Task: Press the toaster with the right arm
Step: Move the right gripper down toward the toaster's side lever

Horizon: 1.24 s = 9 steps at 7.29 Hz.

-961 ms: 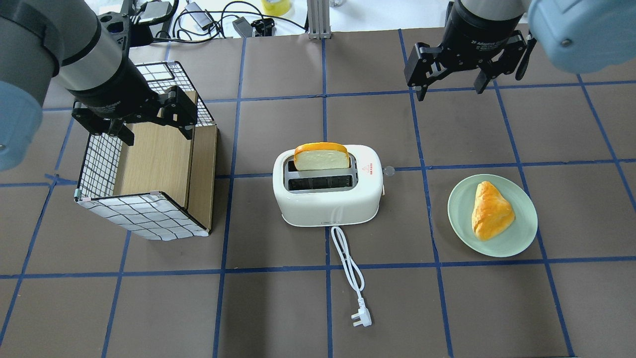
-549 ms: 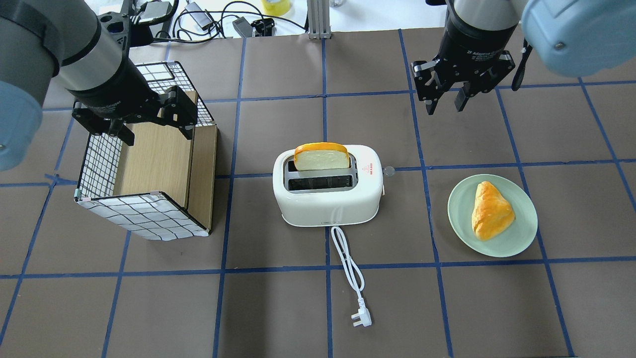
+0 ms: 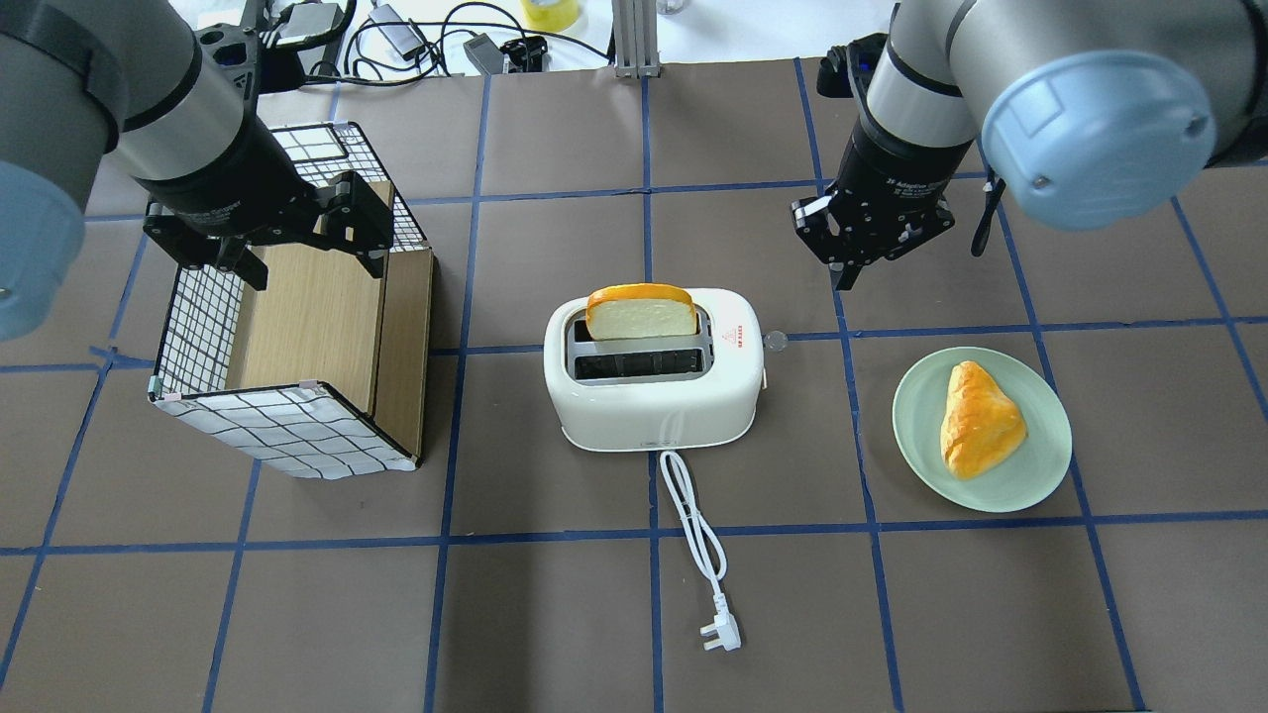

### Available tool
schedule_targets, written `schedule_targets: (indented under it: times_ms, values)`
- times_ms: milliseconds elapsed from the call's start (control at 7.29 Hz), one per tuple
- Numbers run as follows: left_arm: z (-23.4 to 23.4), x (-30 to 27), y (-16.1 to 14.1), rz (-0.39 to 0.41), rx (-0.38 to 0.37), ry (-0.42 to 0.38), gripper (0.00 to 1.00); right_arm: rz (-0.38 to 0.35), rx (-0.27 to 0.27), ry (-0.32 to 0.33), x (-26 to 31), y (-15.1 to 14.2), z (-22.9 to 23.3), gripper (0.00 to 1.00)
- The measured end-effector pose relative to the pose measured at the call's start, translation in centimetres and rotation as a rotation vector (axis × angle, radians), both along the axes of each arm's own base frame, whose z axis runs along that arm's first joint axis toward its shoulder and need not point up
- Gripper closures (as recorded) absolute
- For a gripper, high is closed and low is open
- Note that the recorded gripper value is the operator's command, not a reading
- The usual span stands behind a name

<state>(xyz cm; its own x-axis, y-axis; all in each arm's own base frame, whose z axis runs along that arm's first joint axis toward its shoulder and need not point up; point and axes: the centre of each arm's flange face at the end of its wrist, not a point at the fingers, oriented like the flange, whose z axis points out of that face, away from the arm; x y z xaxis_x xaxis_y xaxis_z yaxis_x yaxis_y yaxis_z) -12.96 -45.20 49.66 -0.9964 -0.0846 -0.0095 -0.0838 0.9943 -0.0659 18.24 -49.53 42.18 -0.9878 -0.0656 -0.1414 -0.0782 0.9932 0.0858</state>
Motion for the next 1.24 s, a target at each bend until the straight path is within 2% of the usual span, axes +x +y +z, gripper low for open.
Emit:
schedule_targets:
  times_ms: [275,412,549,1235]
  values:
    - [0.0,0.0,0.0,0.000,0.000,0.000,0.00,0.031,0.021,-0.143,-2.2,-0.5,-2.0,1.00]
    - [0.0,0.0,0.0,0.000,0.000,0.000,0.00,0.010,0.030,-0.211,-3.6,-0.6,-3.2,1.00]
    - [0.0,0.0,0.0,0.000,0.000,0.000,0.00,-0.010,0.027,-0.252,-4.1,-0.5,-4.3,1.00]
    - [0.0,0.0,0.0,0.000,0.000,-0.001,0.00,-0.093,-0.032,-0.280,-3.3,0.9,-9.7,1.00]
